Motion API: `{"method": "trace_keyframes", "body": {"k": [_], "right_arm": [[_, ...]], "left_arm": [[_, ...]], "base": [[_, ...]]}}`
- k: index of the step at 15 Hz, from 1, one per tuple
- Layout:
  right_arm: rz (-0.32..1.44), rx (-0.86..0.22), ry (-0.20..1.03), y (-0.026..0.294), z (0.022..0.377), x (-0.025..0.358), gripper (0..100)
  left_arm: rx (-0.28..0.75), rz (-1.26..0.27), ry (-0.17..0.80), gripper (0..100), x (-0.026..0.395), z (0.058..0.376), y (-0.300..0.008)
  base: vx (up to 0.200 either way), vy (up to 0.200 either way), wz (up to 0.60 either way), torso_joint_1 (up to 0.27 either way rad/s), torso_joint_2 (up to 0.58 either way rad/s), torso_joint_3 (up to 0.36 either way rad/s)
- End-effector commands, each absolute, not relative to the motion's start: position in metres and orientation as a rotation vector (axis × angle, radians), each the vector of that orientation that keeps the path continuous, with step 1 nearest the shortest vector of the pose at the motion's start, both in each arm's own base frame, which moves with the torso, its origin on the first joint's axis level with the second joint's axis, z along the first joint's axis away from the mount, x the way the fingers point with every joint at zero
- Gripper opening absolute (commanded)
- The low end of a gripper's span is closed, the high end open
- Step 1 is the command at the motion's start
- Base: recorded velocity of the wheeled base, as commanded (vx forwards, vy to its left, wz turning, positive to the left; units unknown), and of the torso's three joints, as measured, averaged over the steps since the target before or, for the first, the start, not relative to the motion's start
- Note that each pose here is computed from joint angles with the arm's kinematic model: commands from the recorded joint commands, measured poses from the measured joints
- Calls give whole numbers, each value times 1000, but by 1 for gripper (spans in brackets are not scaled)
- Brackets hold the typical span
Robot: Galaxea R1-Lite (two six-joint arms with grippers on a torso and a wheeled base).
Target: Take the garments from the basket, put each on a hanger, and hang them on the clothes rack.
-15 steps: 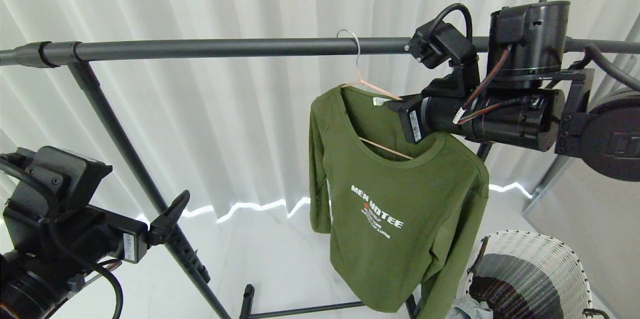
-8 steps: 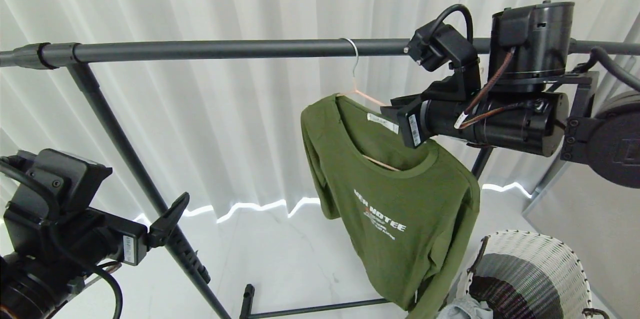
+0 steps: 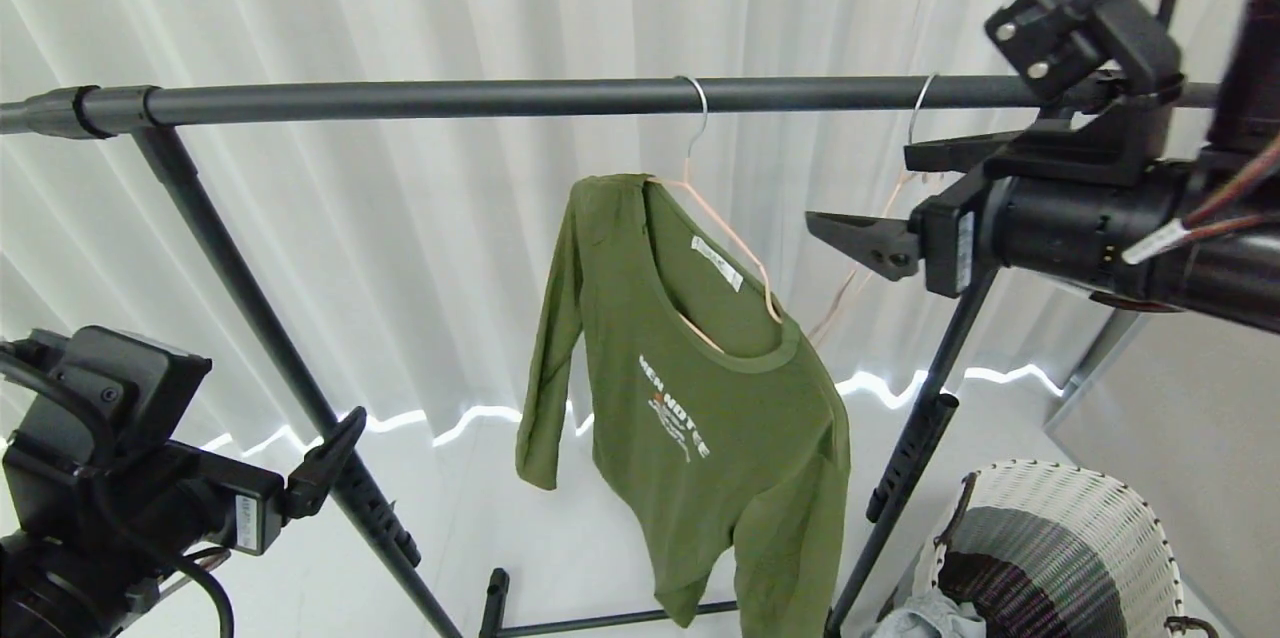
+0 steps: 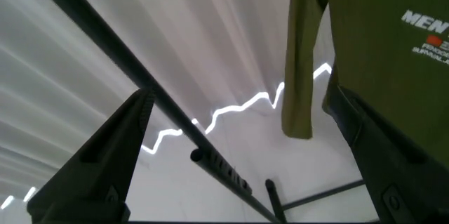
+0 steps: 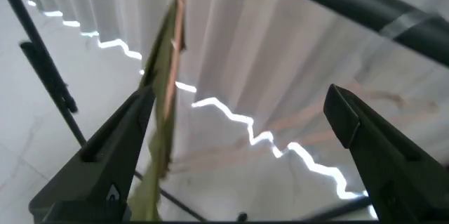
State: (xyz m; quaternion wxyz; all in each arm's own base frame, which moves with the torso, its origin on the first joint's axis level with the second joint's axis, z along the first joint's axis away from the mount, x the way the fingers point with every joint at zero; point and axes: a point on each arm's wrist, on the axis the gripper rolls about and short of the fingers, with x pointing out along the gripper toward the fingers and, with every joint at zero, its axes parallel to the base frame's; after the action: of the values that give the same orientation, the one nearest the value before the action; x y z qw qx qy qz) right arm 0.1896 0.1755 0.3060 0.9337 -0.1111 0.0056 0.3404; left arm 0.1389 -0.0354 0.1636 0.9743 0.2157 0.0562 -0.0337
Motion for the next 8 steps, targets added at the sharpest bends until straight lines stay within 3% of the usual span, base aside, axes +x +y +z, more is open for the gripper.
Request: {"method": "trace_keyframes", "body": {"k": [1, 8], "right_arm": [[625, -219, -19, 131, 314, 157, 100], [292, -337, 237, 46, 276, 114, 100]], "left_arm": [[436, -36, 147, 100, 136, 156, -29], [414, 58, 203, 100, 128, 144, -13]], "base": [[0, 0, 0, 0, 0, 0], [0, 0, 0, 0, 0, 0]]}}
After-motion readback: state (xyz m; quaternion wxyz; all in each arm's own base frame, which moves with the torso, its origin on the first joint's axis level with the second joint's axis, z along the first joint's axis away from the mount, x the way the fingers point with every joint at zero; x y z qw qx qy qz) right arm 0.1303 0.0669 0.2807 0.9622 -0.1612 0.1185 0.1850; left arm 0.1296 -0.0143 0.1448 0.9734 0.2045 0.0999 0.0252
